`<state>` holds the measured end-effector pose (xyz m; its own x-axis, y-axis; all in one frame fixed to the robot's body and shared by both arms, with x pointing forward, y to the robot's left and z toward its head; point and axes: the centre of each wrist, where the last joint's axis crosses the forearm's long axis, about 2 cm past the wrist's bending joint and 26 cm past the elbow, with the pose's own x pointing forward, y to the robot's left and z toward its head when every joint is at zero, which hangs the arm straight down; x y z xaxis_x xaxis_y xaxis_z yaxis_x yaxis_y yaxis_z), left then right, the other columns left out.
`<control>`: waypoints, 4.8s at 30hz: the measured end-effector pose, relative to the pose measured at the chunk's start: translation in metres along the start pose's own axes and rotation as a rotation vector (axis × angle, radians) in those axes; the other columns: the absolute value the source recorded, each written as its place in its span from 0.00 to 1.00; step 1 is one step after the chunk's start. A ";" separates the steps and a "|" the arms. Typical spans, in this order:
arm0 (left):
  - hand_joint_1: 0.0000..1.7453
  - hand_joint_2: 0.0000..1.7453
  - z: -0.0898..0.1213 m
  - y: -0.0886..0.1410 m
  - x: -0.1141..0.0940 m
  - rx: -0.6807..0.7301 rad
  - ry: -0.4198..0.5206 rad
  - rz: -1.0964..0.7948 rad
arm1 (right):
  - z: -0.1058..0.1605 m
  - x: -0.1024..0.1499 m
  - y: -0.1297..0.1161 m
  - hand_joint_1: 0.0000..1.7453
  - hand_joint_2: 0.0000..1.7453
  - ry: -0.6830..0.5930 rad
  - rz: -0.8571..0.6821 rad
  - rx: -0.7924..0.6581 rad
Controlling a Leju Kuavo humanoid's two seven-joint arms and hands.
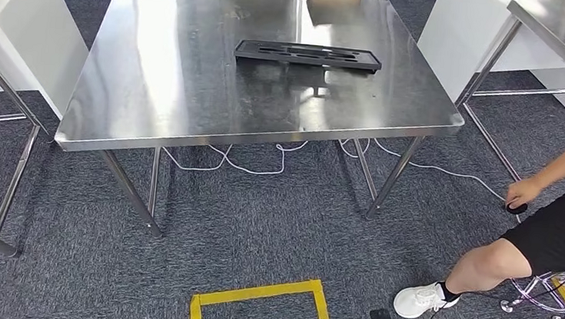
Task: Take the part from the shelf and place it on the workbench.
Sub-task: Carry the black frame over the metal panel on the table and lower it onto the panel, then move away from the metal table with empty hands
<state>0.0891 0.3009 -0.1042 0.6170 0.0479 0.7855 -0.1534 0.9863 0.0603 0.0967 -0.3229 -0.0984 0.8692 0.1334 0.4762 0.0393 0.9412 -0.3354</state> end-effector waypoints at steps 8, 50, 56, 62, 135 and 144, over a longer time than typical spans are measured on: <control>0.00 0.00 0.008 0.004 -0.010 0.006 0.009 -0.004 | 0.016 -0.033 0.022 0.00 0.00 0.191 0.157 0.115; 0.00 0.00 0.009 0.000 -0.010 -0.014 0.012 -0.016 | 0.020 -0.034 0.032 0.00 0.00 0.220 0.152 0.158; 0.00 0.00 0.013 0.000 -0.014 -0.010 0.015 -0.028 | 0.021 -0.037 0.033 0.00 0.00 0.234 0.146 0.160; 0.00 0.00 0.012 0.001 -0.014 -0.008 0.012 -0.030 | 0.023 -0.039 0.035 0.00 0.00 0.248 0.148 0.163; 0.00 0.00 0.020 -0.001 -0.022 -0.011 0.059 0.002 | 0.021 -0.029 0.040 0.00 0.00 0.274 -0.120 0.270; 0.00 0.00 0.021 -0.003 -0.023 -0.148 0.242 0.025 | 0.023 -0.031 0.046 0.00 0.00 0.323 -0.134 0.336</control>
<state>0.0597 0.2938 -0.1095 0.7833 0.0914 0.6149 -0.0674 0.9958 -0.0622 0.0603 -0.2766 -0.1092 0.9781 -0.0493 0.2023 0.0465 0.9987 0.0186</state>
